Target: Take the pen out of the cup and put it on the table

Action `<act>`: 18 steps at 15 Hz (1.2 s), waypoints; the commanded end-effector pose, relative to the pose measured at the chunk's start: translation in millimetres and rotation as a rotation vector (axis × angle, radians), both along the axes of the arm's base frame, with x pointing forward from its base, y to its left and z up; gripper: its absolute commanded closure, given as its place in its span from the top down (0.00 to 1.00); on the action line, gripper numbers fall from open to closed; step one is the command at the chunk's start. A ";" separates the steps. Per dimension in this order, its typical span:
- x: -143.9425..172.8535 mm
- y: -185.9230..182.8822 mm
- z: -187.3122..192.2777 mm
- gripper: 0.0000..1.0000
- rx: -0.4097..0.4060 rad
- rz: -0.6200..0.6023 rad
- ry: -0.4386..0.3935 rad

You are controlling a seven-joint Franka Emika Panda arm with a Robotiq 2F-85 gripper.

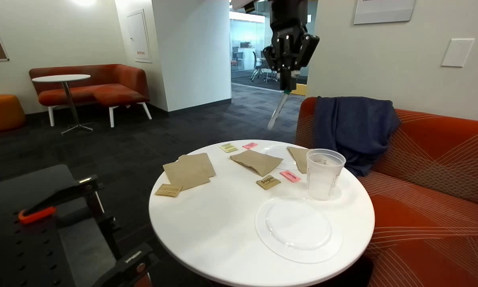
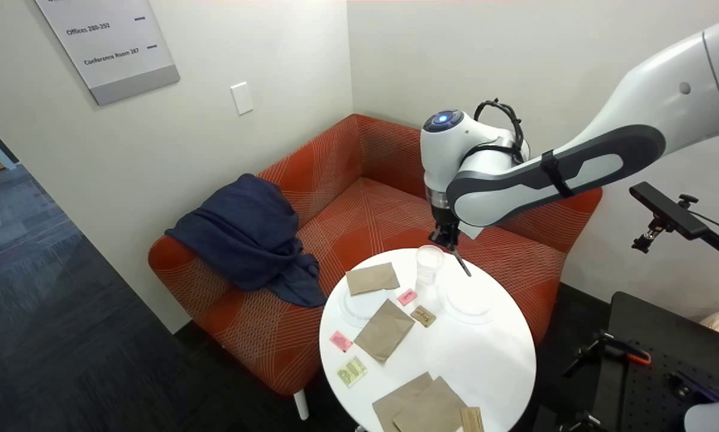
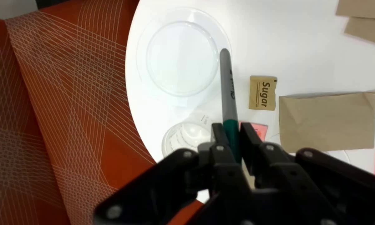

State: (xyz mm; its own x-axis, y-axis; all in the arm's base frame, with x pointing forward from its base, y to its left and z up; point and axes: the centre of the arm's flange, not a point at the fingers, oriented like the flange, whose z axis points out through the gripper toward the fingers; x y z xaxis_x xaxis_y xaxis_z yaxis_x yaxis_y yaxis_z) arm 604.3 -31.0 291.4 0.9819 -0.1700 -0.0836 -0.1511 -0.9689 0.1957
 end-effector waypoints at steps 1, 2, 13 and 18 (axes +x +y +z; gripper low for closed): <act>11.2 7.1 -9.6 0.04 0.010 0.106 0.048; 11.3 10.4 -15.8 0.04 0.016 0.135 0.054; 13.6 56.0 -76.9 0.04 0.082 0.381 0.105; 20.9 74.6 -105.4 0.04 0.092 0.443 0.129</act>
State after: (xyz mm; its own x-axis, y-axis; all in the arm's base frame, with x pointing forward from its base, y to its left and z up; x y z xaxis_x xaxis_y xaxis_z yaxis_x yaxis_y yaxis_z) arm 611.5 35.8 198.8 0.9490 0.2329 -0.2125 0.2589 -0.9603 0.1037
